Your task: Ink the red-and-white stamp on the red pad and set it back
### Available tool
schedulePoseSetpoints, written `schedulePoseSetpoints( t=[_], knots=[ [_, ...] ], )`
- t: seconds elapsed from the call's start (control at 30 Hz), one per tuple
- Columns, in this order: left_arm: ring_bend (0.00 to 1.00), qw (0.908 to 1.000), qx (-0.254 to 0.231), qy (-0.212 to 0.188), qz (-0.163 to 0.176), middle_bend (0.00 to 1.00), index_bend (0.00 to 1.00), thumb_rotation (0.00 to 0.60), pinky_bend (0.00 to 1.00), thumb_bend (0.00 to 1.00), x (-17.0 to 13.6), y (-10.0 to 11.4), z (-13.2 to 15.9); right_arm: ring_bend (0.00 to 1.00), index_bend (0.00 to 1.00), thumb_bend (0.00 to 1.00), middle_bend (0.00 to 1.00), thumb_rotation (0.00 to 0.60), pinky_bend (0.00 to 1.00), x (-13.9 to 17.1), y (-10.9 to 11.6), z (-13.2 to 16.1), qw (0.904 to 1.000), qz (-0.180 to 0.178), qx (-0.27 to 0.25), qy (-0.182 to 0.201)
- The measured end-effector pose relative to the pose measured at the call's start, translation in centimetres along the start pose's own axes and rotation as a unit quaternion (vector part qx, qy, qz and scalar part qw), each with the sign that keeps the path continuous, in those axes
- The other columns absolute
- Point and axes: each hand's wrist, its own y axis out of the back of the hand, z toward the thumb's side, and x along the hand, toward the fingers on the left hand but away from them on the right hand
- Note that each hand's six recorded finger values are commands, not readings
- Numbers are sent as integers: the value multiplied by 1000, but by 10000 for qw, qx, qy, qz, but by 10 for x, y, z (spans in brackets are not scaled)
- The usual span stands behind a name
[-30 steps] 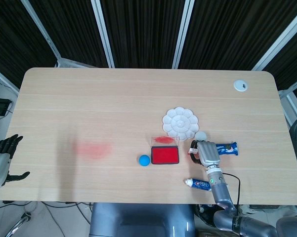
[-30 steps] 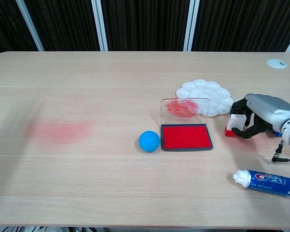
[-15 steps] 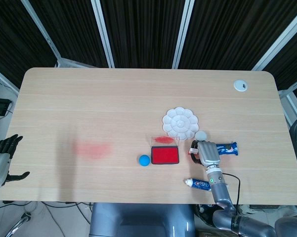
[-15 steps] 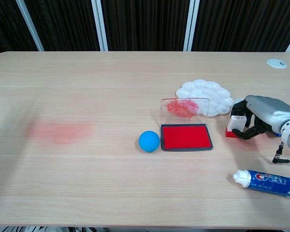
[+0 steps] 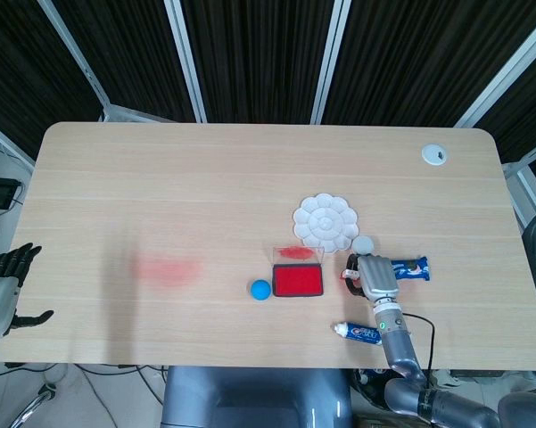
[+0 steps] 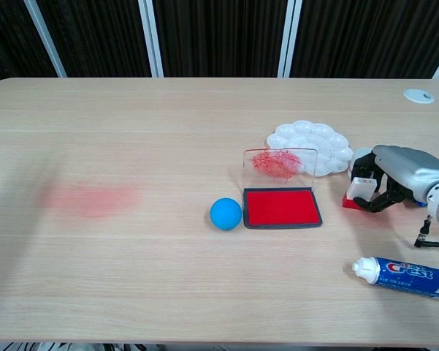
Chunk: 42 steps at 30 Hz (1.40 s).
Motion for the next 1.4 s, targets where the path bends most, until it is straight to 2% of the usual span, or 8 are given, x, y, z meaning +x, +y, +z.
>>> schedulePoseSetpoints(
  t=[0.6,1.4],
  knots=[
    [0,10000,28,-12,5,0,0,600,0,30,-1,0,1,456,740,366,541,600,455,3,2,2,10000,37,14,-11],
    [0,10000,14,-9,-19,0,0,600,0,30,-1,0,0,447,699,359,519,600,439,2,3,3,9999,60,121,-56]
  ],
)
